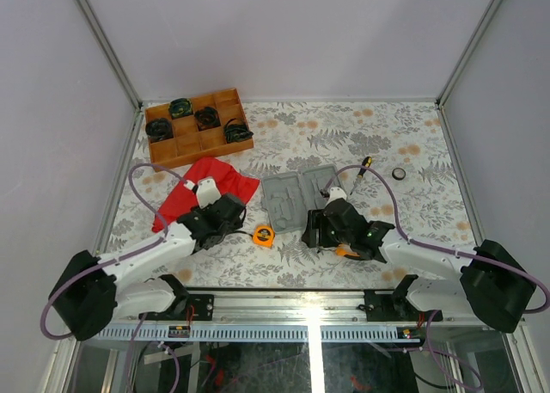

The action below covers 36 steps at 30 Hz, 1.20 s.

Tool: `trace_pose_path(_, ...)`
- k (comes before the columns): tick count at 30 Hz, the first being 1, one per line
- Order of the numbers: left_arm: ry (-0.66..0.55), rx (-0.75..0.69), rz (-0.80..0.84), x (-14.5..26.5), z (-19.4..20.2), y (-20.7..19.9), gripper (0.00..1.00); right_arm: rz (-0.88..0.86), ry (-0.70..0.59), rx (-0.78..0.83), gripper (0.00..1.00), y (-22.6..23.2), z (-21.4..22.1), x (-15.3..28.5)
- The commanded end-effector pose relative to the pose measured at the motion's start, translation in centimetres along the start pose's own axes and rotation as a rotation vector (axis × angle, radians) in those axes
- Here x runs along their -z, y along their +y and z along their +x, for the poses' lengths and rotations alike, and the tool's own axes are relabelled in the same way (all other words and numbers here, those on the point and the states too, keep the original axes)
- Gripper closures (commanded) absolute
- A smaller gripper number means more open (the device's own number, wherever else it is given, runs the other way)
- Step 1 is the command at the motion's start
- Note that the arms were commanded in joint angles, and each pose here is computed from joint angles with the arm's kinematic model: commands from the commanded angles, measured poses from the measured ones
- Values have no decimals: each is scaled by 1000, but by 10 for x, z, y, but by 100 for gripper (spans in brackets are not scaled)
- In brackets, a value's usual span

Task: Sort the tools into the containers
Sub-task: Move the engineering item at the center of the board, then pick up the engineering item from the center of the board.

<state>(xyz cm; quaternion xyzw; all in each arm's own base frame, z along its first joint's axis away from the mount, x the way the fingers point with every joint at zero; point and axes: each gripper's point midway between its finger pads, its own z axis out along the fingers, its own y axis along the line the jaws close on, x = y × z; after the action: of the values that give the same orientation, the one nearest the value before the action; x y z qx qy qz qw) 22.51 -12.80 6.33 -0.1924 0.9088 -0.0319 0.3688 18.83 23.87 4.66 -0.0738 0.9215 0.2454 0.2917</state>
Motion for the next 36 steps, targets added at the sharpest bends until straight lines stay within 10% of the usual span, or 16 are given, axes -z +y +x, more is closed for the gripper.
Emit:
trace_pose_path(1, -22, -52, 37, -16, -21, -21, 41, -21, -87, -4, 34, 17, -25, 2)
trace_pose_path(16, 85, -177, 119, -41, 7, -46, 94, 10, -85, -8, 37, 9, -22, 4)
trace_pose_path(36, 189, -124, 80, -38, 44, -15, 100, 2, -71, -3, 37, 13, -21, -3)
